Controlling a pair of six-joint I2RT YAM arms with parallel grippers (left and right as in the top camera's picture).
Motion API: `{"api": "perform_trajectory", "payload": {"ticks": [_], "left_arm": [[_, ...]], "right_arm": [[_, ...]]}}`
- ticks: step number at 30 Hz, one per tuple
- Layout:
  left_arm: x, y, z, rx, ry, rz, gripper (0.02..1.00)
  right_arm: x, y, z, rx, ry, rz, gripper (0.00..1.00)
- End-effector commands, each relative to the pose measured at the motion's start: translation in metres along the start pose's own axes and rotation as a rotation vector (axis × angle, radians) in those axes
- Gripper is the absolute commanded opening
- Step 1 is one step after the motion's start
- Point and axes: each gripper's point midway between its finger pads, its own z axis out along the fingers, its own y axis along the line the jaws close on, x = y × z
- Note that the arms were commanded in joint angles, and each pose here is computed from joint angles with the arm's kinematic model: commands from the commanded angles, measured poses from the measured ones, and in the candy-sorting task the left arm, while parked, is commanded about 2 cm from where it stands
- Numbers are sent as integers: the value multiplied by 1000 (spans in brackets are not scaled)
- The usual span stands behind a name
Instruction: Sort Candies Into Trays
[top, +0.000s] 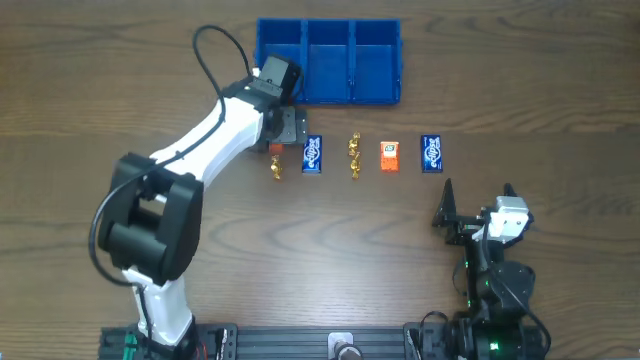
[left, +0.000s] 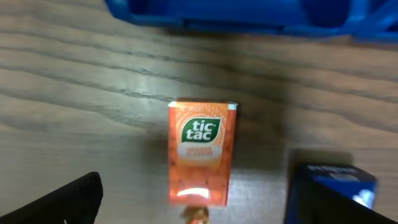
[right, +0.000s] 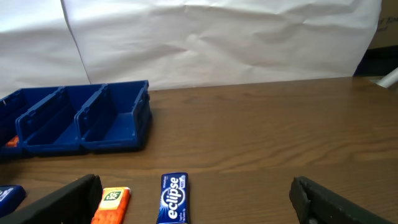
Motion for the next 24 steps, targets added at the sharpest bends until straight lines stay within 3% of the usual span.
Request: {"api": "perform_trajectory", "payload": {"ticks": [1, 13, 19, 24], "left_arm": [[11, 3, 21, -5, 55, -11, 993], [18, 5, 37, -18, 84, -9, 875], [17, 8, 37, -20, 84, -18, 638], [16, 9, 37, -20, 82, -21, 345]], "right_arm": [[1, 0, 0, -2, -3, -13, 1000], [1, 0, 0, -2, -3, -13, 1000], [1, 0, 0, -2, -3, -13, 1000], [1, 0, 0, -2, -3, -13, 1000]]}}
